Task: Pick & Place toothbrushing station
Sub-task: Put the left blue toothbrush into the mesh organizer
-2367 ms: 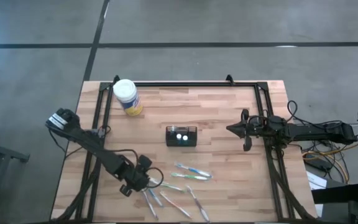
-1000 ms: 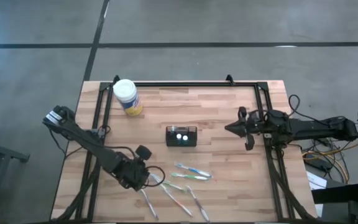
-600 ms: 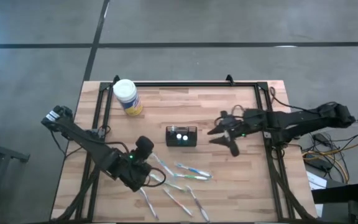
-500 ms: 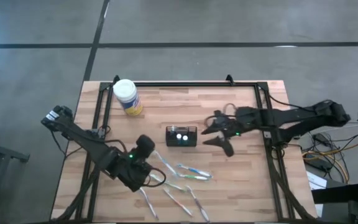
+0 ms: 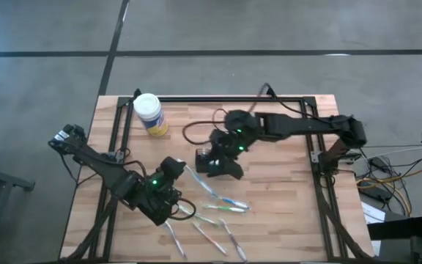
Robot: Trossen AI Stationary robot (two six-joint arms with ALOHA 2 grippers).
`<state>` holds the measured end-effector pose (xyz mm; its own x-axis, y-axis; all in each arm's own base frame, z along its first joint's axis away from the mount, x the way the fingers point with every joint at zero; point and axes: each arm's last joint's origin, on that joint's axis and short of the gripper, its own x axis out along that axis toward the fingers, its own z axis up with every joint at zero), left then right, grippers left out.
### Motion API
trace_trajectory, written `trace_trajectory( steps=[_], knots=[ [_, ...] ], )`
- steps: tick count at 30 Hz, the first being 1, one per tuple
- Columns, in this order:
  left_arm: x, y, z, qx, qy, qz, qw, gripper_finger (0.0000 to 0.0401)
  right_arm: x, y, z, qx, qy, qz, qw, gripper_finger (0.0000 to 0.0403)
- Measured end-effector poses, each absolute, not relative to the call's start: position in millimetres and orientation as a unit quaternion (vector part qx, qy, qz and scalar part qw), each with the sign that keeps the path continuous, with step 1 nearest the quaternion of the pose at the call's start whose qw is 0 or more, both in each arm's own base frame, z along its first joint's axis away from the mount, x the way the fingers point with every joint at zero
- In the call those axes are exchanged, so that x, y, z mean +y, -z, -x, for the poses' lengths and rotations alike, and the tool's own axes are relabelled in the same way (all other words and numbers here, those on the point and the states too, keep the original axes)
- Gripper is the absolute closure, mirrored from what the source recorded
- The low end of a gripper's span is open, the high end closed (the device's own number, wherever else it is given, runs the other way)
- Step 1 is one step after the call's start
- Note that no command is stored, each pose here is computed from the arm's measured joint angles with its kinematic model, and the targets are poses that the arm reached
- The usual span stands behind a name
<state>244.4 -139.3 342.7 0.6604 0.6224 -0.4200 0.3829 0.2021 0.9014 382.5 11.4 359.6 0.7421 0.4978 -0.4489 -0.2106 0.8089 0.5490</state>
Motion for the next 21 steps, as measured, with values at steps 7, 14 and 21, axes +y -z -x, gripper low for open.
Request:
trace_trajectory(
  steps=[7, 14, 21],
  knots=[
    [-138, -345, -244, 0.396, -0.123, -0.647, 0.640, 0.0374, 10, -331, -418, 0.365, -0.192, -0.245, 0.878, 0.0105],
    [-138, -345, -244, 0.395, -0.133, -0.650, 0.636, 0.0374, 11, -323, -438, 0.368, -0.231, -0.239, 0.868, 0.0110],
    [-138, -344, -244, 0.395, -0.134, -0.650, 0.636, 0.0371, 11, -335, -440, 0.357, -0.247, -0.205, 0.877, 0.0179]
  ],
)
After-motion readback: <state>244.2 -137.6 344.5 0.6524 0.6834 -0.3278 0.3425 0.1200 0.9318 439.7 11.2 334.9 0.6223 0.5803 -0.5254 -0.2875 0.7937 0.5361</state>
